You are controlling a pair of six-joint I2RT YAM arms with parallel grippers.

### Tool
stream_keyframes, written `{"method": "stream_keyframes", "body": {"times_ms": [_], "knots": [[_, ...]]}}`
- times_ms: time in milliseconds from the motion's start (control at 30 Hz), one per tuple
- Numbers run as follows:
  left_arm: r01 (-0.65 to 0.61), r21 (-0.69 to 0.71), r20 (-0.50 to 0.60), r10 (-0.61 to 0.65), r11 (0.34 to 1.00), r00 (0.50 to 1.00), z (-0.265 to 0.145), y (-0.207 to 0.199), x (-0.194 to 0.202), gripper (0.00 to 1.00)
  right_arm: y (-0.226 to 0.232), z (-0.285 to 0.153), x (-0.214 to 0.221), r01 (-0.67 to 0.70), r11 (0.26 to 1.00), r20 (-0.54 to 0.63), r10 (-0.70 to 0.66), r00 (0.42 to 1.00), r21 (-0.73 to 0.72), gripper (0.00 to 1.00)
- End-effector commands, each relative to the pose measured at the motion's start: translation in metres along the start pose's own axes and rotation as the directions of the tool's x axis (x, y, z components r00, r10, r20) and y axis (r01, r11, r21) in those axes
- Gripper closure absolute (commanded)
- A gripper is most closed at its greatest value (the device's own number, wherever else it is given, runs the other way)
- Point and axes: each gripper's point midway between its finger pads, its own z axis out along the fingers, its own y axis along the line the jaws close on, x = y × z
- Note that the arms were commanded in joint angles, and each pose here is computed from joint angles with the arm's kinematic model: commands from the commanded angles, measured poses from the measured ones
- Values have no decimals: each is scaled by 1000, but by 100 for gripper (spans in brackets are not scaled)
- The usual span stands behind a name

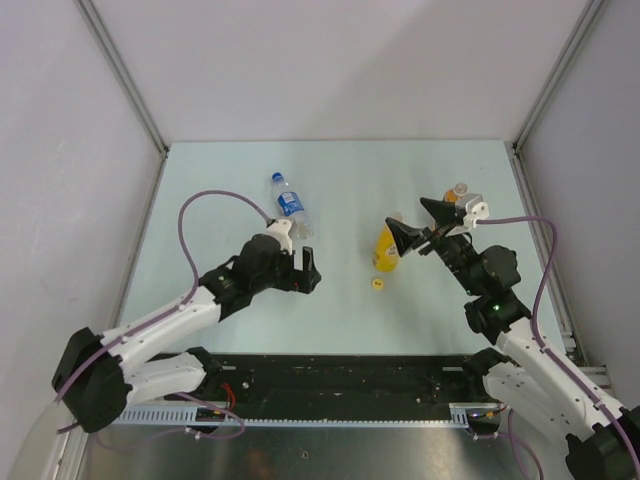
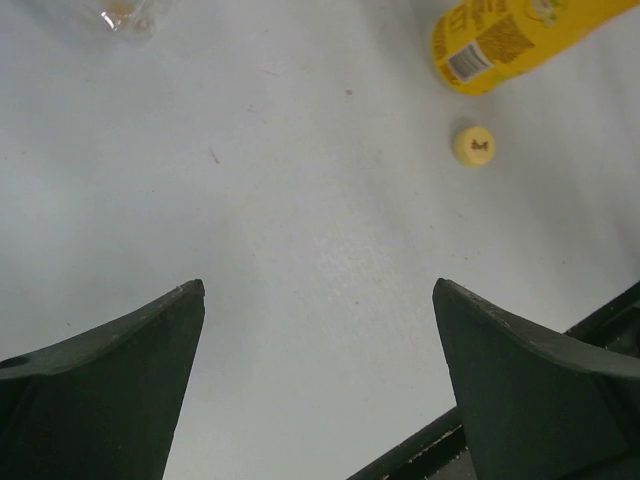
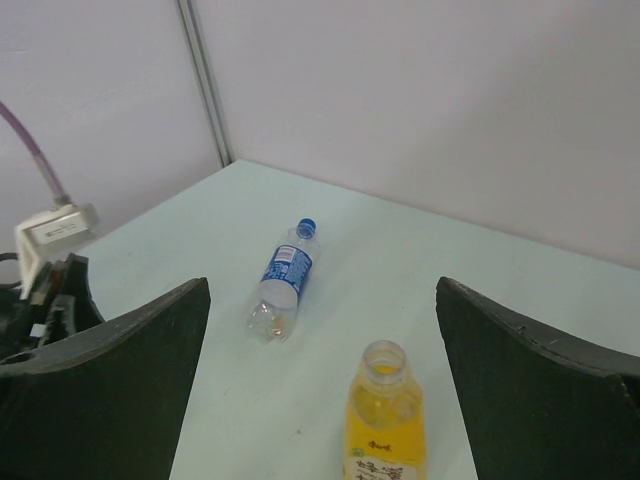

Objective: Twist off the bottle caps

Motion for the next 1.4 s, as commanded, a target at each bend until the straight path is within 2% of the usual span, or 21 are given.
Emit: {"method": "stream_keyframes", "body": {"times_ms": [0,233,500,700,1033,1067,1167,1300,1367], "knots": [[83,44,-15,-83,996,996,11,-6,-26,0,1,3,-22,6,1000,44,-5,999,-15,1],[205,19,-72,-203,979,976,42,16,-48,1,-5,1,-28,33,999,50,-34,998,10,1],[286,-142,-90,-300,948,950,79,65,-68,1,-16,-1,-32,73,996,50,-75,996,54,1],[278,-239,-115,-312,930,943,113,94,-77,1,-24,-2,-30,96,992,42,-99,994,86,1],[222,-334,-229,-307,916,924,173,140,-60,4,-23,-2,-22,76,995,-17,-75,997,71,1],[212,-341,-244,-304,916,921,177,143,-56,6,-23,-1,-21,73,995,-31,-71,997,69,1],[194,-331,-294,-296,923,909,185,146,-42,19,-21,2,-18,53,997,-69,-49,996,61,1],[198,-288,-353,-296,937,887,185,139,-24,40,-15,6,-14,11,999,-110,-7,994,35,1],[193,-277,-368,-289,941,884,180,137,-19,44,-12,8,-14,-15,1000,-122,18,992,22,1]]}}
